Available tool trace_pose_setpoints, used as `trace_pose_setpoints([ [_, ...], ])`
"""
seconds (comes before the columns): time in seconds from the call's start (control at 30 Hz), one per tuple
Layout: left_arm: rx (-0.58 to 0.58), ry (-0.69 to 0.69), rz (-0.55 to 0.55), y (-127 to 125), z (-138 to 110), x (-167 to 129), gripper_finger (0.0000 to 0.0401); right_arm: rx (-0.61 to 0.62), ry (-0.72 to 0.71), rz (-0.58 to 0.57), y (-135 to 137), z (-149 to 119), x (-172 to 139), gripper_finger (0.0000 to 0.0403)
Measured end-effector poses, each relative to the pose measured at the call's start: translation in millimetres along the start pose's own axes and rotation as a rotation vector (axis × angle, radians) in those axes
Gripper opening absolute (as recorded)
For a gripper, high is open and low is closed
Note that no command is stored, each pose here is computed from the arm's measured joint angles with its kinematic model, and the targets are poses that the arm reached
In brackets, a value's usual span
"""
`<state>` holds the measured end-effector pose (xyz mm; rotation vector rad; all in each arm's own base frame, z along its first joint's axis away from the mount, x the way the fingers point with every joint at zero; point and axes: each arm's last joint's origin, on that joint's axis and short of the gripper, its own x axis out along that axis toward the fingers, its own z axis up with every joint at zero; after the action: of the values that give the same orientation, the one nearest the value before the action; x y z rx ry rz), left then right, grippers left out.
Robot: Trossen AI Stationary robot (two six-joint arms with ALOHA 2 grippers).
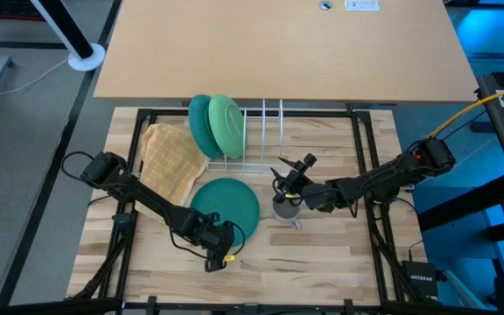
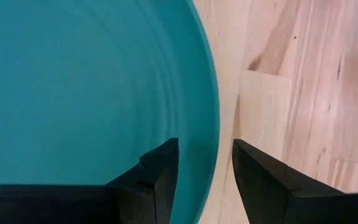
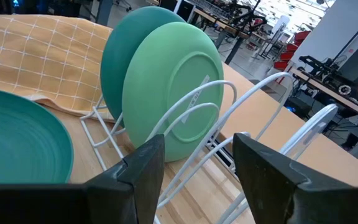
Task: Sort dishes
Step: Put the blue plate into the dish rack
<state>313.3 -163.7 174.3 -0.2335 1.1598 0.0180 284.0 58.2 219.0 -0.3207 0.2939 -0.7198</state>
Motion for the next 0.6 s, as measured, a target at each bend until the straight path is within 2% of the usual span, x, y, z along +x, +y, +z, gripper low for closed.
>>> trace_pose_setpoints([
  [0.3,0.042,-0.005,0.031,1.0,-0.6,3.7,0.0135,-0.001,0.001,-0.007,-0.2,0.0,0.0,0.0195],
  [0.43,0.042,-0.007,0.03,0.8,-0.5,3.6,0.0107,-0.007,0.001,-0.007,-0.2,-0.1,0.0,0.0195],
  [0.6,0.042,-0.006,0.029,0.8,-0.5,3.6,0.005,-0.025,0.001,-0.009,-0.3,0.0,0.0,0.0195],
])
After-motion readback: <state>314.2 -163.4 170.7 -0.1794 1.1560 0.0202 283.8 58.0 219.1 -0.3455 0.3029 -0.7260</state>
